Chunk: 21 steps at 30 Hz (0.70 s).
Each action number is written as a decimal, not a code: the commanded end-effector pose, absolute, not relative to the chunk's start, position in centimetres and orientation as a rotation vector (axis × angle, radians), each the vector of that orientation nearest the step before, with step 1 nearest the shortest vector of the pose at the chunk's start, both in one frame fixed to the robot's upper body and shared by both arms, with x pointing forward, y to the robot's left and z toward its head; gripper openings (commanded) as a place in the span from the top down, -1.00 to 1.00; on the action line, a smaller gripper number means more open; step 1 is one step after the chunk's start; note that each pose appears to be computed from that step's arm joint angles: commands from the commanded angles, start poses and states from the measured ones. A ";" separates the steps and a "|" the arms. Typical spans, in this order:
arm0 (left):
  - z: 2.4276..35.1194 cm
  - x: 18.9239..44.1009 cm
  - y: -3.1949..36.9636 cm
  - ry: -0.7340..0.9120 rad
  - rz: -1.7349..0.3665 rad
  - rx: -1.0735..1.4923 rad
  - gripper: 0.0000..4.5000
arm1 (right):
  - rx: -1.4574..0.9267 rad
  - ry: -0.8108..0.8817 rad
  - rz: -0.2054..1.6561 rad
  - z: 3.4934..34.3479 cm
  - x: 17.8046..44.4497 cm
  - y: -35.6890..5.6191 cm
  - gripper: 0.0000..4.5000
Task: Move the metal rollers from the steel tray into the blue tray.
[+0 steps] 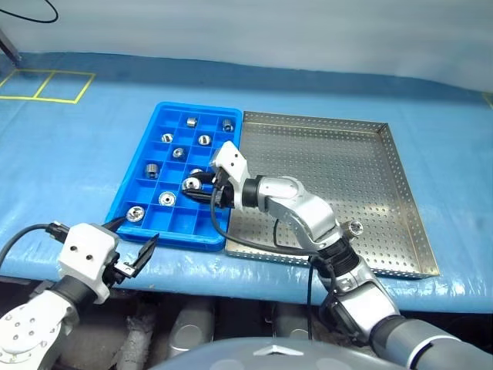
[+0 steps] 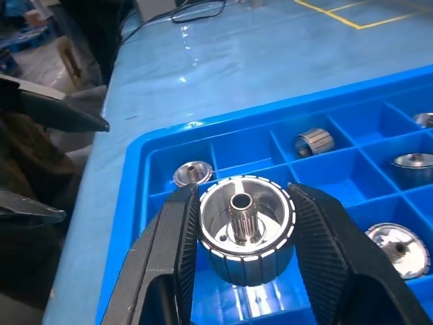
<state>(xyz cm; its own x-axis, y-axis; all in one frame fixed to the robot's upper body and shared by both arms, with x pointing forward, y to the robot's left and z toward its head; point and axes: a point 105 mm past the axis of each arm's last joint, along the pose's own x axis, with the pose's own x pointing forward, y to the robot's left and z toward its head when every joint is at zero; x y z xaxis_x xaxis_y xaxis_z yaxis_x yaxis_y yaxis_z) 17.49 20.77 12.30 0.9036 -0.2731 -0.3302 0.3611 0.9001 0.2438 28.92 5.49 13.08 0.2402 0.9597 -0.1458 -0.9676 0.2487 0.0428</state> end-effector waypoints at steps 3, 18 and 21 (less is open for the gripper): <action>13.7 17.6 20.2 0.233 -0.339 0.335 -0.69 | -0.052 0.152 1.383 13.1 27.6 6.2 0.24; 13.7 18.5 19.9 0.221 -0.364 0.333 -0.69 | -0.019 0.247 1.402 11.2 27.0 6.6 0.24; 13.7 18.7 19.7 0.217 -0.377 0.331 -0.69 | -0.021 0.227 1.381 11.4 27.3 6.5 -0.34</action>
